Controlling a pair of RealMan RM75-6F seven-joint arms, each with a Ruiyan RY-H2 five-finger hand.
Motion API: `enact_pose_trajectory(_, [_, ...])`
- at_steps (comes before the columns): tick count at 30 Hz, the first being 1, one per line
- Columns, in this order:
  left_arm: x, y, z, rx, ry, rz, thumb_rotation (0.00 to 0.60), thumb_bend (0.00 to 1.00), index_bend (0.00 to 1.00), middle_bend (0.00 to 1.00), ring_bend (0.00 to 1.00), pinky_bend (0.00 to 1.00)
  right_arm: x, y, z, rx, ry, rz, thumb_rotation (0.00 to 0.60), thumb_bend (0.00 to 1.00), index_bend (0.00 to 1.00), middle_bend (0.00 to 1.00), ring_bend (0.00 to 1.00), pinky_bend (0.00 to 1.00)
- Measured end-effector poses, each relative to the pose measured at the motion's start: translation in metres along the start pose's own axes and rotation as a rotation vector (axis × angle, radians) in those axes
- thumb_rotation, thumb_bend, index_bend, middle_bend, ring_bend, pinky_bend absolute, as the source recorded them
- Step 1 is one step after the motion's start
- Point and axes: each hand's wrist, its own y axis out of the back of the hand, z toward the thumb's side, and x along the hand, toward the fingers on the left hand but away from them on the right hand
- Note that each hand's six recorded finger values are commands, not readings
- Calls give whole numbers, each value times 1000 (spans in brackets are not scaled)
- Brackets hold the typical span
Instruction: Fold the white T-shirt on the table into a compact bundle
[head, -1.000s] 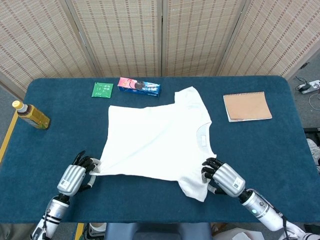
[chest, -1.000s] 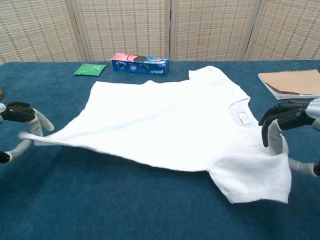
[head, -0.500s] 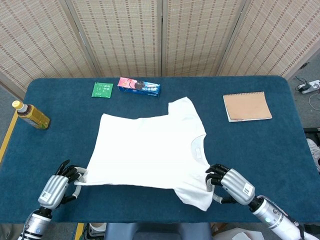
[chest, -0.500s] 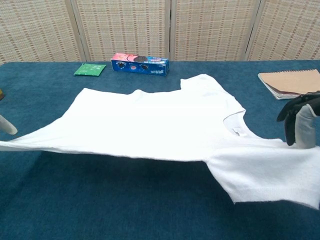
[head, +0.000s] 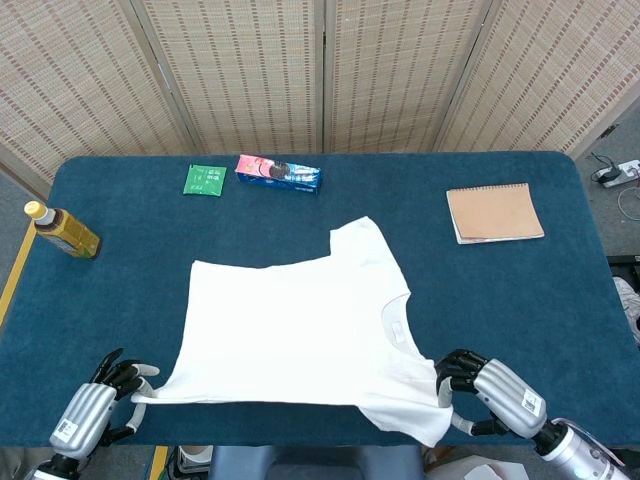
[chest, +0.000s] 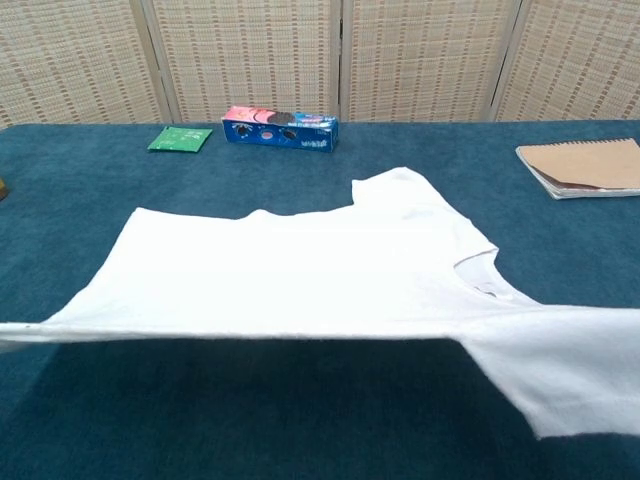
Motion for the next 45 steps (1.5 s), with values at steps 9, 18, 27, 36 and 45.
enact_pose_trajectory(9, [-25, 4, 7, 8, 8, -33, 600, 559, 684, 310, 200, 2, 29, 8, 10, -57, -47, 22, 600, 567, 812, 495, 273, 224])
enact_pose_trajectory(18, [-46, 6, 11, 14, 13, -75, 600, 560, 691, 310, 200, 2, 46, 12, 24, -100, -69, 39, 600, 587, 831, 510, 278, 229])
enact_pose_trajectory(27, [-43, 7, 3, 31, 41, -86, 600, 559, 687, 310, 200, 2, 38, 6, 22, -103, -71, 45, 600, 591, 832, 512, 278, 231])
enact_pose_trajectory(36, [-5, -1, -12, 102, 60, -98, 600, 559, 680, 310, 198, 2, 16, -6, 9, 9, -102, 21, 600, 591, 833, 512, 283, 230])
enact_pose_trajectory(45, [45, -11, -29, 183, 76, -119, 600, 559, 671, 310, 195, 2, -14, -11, -4, 19, -132, -55, 600, 591, 833, 511, 284, 231])
